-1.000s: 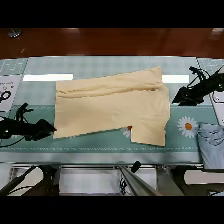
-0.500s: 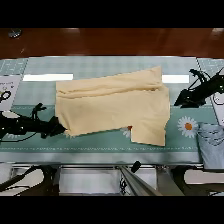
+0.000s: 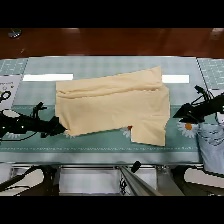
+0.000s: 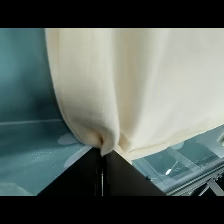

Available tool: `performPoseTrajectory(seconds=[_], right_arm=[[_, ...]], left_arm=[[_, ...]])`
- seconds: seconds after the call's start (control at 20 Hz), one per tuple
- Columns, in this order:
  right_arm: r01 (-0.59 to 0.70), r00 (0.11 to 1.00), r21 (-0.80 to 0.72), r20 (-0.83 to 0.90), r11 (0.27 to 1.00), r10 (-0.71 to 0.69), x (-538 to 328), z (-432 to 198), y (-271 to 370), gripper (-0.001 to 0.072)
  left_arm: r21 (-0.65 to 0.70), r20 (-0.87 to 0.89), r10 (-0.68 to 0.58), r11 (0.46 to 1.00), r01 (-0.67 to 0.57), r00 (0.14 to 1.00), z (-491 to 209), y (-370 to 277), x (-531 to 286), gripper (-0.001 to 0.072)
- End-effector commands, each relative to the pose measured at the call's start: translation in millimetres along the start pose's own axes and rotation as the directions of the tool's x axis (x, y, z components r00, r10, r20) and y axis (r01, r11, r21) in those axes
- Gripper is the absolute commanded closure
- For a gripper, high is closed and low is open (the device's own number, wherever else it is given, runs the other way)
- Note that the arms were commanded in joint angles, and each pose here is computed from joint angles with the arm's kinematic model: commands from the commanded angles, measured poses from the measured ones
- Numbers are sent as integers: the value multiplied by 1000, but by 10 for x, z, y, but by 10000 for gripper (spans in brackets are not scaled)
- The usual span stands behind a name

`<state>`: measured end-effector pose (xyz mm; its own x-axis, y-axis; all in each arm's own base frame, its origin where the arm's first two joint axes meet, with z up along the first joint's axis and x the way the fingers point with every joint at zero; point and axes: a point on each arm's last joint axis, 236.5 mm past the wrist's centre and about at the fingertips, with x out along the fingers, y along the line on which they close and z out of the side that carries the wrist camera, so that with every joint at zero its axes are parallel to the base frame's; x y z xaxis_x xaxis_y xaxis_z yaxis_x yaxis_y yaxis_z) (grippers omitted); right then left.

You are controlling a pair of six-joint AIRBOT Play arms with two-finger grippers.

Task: Fold the shirts.

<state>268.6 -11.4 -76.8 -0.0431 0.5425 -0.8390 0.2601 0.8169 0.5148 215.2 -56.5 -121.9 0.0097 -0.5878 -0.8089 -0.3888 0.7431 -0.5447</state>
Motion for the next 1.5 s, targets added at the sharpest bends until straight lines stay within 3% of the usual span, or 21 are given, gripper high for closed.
performPoseTrajectory(seconds=[0.0,0.2,0.35,0.5,0.6,0.8,1.0,1.1,1.45], right_arm=[[-19,1000,-14,13,1000,19,281,-151,56,154],[60,996,-87,64,994,-55,562,-46,113,164],[90,984,-35,158,995,-84,586,186,135,180],[91,980,-63,182,994,-78,641,249,255,392],[115,980,-89,175,989,-98,646,236,248,681],[193,929,-304,363,933,-73,58,607,590,684],[347,772,-359,634,867,-47,-936,1307,1043,684],[357,734,-369,679,858,-14,-1054,1597,1248,684],[266,728,-324,685,908,31,-710,2559,1480,684]], left_arm=[[3,106,39,999,-40,994,253,92,-16,689],[-1,105,31,1000,-31,994,251,72,-15,688],[-5,115,27,1000,-27,993,274,64,-16,689],[-14,141,19,1000,-17,990,336,44,-25,689],[-2,154,18,1000,-18,988,371,38,-36,689],[78,232,3,997,-22,973,629,-141,-291,689],[258,457,-114,966,-9,882,1205,-827,-1101,688],[284,554,-109,957,-65,825,1517,-966,-1261,689],[260,528,-93,964,-57,844,2037,-1070,-948,688]])
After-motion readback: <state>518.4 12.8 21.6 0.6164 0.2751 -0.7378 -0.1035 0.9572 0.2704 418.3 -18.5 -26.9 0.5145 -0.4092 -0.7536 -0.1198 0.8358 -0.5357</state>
